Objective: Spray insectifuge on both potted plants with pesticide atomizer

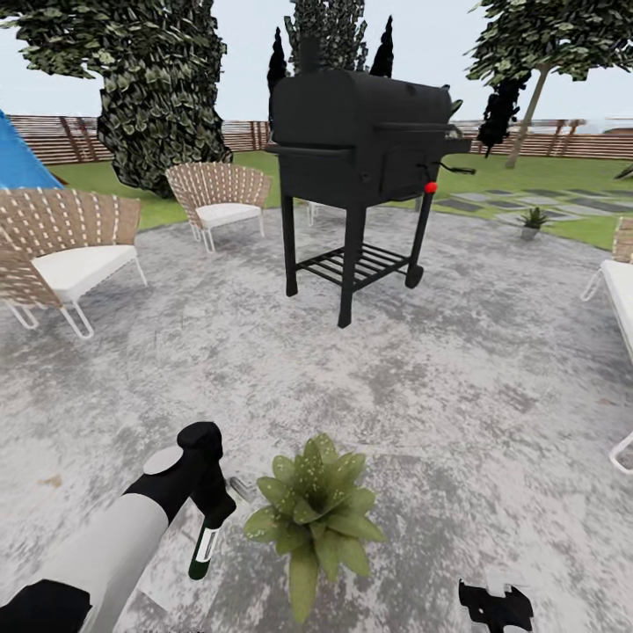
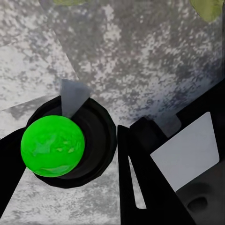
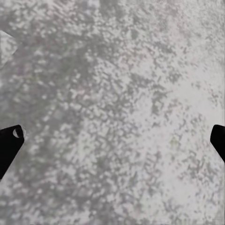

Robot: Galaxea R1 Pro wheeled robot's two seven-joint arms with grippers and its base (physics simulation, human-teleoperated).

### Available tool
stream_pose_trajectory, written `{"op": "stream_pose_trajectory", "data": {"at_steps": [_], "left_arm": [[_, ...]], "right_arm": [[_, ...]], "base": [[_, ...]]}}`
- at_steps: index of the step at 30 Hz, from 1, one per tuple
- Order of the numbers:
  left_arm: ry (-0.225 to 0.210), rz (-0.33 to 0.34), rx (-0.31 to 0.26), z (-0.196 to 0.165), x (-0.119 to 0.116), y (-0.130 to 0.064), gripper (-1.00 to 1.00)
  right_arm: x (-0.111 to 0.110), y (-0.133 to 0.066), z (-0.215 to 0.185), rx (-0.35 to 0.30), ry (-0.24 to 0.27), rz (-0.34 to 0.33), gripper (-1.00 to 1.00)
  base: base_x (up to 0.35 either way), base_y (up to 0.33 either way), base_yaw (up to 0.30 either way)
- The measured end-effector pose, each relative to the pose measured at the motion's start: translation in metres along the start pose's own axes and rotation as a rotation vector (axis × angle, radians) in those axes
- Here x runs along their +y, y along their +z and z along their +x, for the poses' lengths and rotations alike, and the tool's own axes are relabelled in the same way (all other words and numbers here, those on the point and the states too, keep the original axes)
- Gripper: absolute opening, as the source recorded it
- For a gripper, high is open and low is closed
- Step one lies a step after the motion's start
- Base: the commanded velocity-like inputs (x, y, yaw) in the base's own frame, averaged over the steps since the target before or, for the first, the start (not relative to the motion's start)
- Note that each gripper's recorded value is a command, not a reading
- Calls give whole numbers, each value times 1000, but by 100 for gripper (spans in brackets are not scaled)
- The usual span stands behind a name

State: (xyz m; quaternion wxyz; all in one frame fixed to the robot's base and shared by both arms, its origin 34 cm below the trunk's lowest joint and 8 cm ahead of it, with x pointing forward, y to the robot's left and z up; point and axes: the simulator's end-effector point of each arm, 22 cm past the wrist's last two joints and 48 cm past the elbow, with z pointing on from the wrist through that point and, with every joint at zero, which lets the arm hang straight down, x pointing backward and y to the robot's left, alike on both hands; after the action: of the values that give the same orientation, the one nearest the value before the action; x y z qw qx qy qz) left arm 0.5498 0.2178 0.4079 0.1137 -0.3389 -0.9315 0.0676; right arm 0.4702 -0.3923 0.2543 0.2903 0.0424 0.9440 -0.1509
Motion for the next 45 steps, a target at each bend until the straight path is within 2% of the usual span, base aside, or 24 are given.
{"op": "stream_pose_trajectory", "data": {"at_steps": [45], "left_arm": [[2,3,6,-1,1,6,-100]], "right_arm": [[2,2,9,19,-5,-2,100]], "base": [[1,-274,276]]}}
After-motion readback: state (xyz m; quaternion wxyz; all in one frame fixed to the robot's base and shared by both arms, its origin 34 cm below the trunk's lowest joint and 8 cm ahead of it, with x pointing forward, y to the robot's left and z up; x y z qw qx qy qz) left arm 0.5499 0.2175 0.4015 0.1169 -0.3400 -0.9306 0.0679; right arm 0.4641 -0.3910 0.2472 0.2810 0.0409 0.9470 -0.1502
